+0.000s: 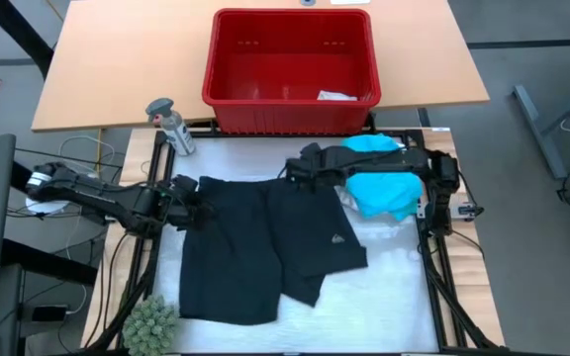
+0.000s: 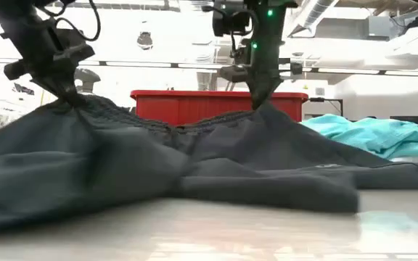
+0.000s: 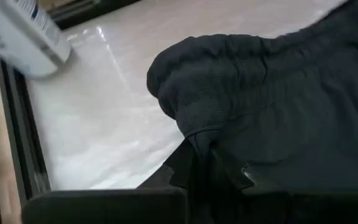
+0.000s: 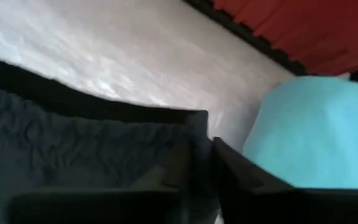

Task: Fold Laundry from Bin
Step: Fold the black shorts

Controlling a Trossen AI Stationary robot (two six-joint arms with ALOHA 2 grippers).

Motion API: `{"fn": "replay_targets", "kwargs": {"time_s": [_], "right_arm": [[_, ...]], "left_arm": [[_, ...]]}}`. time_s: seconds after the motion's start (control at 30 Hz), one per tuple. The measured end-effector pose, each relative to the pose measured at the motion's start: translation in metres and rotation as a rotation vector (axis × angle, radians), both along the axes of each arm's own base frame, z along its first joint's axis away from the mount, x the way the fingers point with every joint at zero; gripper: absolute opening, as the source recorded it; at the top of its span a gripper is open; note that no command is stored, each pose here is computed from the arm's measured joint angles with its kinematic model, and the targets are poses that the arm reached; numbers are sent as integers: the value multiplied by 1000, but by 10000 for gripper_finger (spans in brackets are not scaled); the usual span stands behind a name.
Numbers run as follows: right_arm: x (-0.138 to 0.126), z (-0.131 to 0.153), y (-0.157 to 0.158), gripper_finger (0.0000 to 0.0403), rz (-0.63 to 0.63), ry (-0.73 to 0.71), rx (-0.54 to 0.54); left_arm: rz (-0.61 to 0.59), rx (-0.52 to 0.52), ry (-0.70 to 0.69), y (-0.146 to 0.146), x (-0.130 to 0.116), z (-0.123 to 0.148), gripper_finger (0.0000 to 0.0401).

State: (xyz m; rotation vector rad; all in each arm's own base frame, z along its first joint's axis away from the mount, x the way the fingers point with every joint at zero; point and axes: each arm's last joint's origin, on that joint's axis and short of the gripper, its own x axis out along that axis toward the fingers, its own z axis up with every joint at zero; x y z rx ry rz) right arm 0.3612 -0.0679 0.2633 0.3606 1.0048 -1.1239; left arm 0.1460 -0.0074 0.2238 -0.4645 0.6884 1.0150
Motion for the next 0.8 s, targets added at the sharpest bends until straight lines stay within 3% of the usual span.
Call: {"fn": "replay_targets", "kwargs": {"time_s": [0.27,0.43,0.53,0.67,0.8], "right_arm": [[-5,-2,-29,270,109,55,132],[-16,24,-18,307,227,70,66],[-26,48,7,308,370,9,111],[-44,57,67,309,694,17,201],[-68,41,141,309,893,11,271]], "left_arm": [[-127,55,112,9,4,7,112],[-251,42,102,8,7,31,182],[-369,-6,-32,4,11,55,204],[-637,-83,-220,-9,22,71,207],[-683,-47,-228,-16,31,66,207]]}}
